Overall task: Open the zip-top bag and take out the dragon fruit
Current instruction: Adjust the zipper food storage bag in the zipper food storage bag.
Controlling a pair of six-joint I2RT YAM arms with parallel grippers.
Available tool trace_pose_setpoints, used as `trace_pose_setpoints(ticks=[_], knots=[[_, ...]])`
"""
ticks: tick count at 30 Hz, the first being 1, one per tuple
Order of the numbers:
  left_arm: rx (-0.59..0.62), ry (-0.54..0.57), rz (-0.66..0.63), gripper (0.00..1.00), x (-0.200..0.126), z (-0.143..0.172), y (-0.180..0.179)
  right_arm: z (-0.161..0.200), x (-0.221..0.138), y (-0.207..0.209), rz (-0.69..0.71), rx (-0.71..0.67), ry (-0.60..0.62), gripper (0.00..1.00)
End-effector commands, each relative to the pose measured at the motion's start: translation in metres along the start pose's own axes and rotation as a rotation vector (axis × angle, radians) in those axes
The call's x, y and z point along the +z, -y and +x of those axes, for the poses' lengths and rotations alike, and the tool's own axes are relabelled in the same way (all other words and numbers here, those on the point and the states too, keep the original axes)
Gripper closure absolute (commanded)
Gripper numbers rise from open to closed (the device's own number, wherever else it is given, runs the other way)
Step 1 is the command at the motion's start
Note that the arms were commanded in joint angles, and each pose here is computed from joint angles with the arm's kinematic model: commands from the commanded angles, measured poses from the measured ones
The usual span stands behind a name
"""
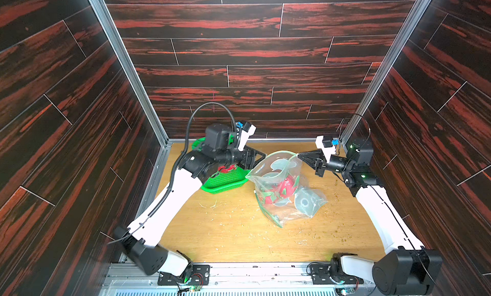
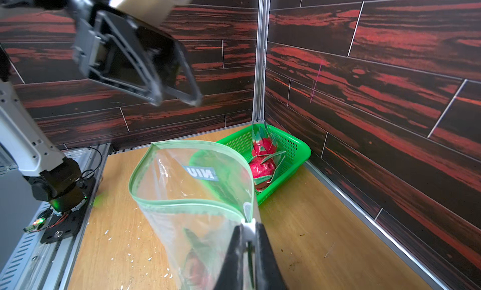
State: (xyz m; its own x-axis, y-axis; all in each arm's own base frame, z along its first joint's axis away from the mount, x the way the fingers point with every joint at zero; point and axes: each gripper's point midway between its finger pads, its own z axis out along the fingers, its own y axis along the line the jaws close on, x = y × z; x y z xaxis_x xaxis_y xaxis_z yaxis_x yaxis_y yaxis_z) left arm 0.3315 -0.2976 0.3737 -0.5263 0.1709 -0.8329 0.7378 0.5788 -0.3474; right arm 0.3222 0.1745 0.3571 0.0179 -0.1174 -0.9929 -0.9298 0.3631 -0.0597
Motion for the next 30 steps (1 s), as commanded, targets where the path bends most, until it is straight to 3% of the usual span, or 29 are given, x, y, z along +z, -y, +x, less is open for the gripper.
trace_pose_setpoints(ticks=[1, 3, 10, 24, 30], knots=[[0.024, -0.180, -0.007, 0.31, 0.012, 0.036, -0.002, -0.019, -0.003, -0.016, -0.042, -0.079, 0.037, 1.00], [0.088, -0.234, -0.089, 0.27, 0.018, 0.043, -0.010, -0.019, -0.002, -0.018, -0.046, -0.082, 0.039, 1.00], [0.110, -0.230, -0.077, 0.31, 0.036, 0.035, -0.015, -0.018, 0.000, -0.022, -0.078, -0.064, 0.039, 1.00], [0.092, -0.151, -0.070, 0.98, 0.034, 0.016, -0.010, -0.021, -0.002, -0.020, -0.036, -0.069, 0.026, 1.00], [0.059, -0.034, -0.092, 1.00, 0.024, -0.006, -0.004, -0.042, -0.003, 0.011, 0.110, 0.110, 0.017, 0.86]])
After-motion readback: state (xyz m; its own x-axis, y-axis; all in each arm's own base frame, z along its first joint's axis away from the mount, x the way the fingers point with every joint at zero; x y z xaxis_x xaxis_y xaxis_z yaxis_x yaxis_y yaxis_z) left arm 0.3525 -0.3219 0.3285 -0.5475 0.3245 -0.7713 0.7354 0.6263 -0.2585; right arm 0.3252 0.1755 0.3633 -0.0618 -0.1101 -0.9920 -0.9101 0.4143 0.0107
